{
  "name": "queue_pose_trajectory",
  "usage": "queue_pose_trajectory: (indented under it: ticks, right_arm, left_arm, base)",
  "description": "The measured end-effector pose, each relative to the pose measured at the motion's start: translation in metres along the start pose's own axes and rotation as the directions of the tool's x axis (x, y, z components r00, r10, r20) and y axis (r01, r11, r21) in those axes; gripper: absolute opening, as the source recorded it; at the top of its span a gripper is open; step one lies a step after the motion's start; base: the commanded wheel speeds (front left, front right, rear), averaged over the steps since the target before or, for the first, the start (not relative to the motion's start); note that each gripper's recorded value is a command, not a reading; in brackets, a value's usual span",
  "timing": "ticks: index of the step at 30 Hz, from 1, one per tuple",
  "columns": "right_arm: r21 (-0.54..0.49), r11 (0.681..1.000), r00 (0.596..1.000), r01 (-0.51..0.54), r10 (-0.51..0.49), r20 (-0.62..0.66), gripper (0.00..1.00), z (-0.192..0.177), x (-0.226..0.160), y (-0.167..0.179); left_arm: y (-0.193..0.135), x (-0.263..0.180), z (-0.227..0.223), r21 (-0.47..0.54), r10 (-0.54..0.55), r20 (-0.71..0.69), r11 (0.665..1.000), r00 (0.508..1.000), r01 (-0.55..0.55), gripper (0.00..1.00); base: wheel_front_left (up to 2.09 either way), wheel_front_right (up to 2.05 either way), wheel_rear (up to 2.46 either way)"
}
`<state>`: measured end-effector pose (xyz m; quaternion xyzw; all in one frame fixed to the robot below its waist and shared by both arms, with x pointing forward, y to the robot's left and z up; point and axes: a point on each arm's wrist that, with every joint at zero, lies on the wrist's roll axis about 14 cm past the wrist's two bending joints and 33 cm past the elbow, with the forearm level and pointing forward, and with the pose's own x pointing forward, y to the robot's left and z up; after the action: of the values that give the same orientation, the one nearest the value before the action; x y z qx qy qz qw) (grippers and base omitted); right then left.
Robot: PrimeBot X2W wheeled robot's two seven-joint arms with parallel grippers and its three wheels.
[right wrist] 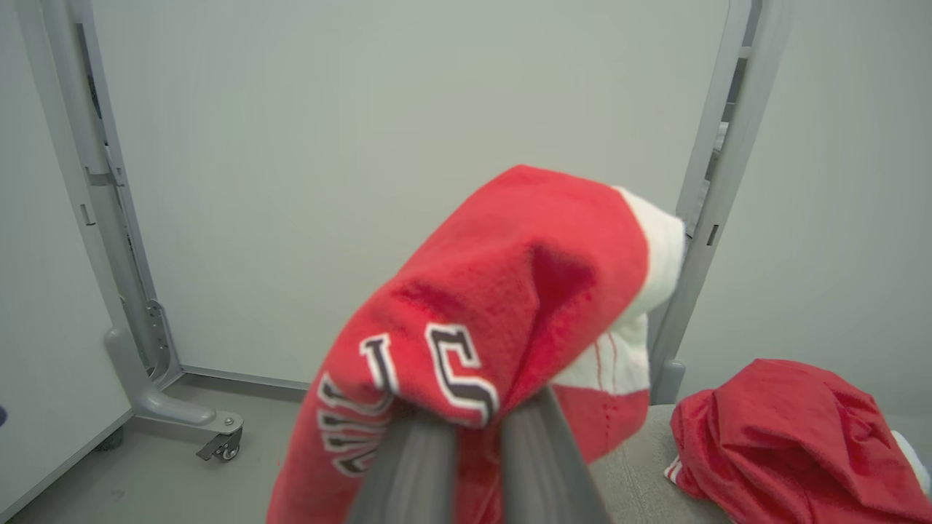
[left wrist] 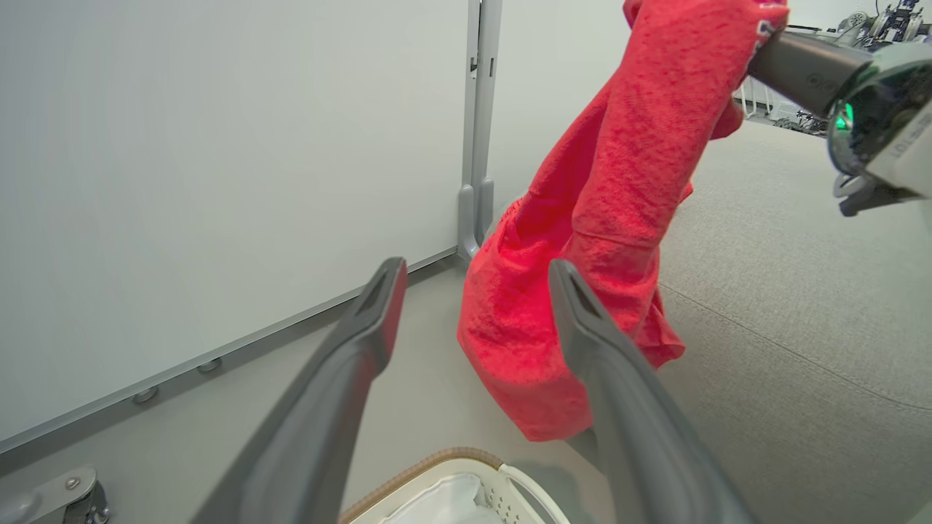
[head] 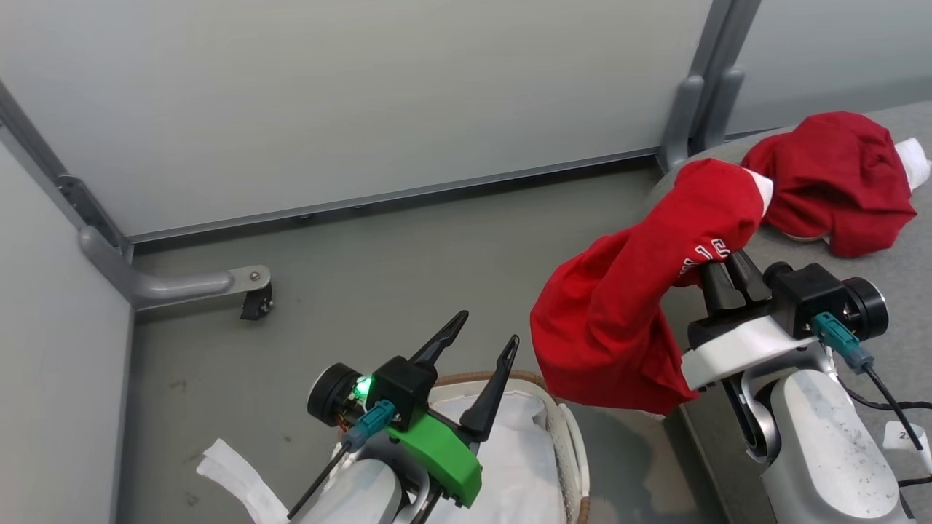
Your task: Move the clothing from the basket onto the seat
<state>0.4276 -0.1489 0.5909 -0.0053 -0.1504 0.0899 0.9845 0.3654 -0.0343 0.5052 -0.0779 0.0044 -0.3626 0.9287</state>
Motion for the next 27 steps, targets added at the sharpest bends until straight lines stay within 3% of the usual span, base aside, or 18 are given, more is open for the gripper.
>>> queue_pose_trajectory:
  ticks: [10, 18, 27]
  right_arm:
    - [-0.068, 0.99, 0.992, 0.125, -0.126, -0.011, 0.0, 0.003, -0.022, -0.052]
    - [-0.117, 0.966, 0.971, 0.231, -0.236, -0.037, 0.0, 0.001, -0.045, -0.091]
    - [-0.159, 0.94, 0.95, 0.302, -0.311, -0.036, 0.0, 0.002, -0.047, -0.121]
  left_arm:
    - [-0.039, 0.029, -0.013, -0.038, -0.15, -0.021, 0.988, 0.988, 0.149, 1.0]
    - [-0.076, 0.052, -0.03, -0.076, -0.292, -0.047, 0.955, 0.955, 0.288, 1.0]
    - [-0.091, 0.067, -0.05, -0.128, -0.361, -0.068, 0.928, 0.93, 0.351, 1.0]
  base:
    - [0.0, 0.0, 0.0]
    - [0.0, 0.0, 0.0]
    - [0.0, 0.0, 0.0]
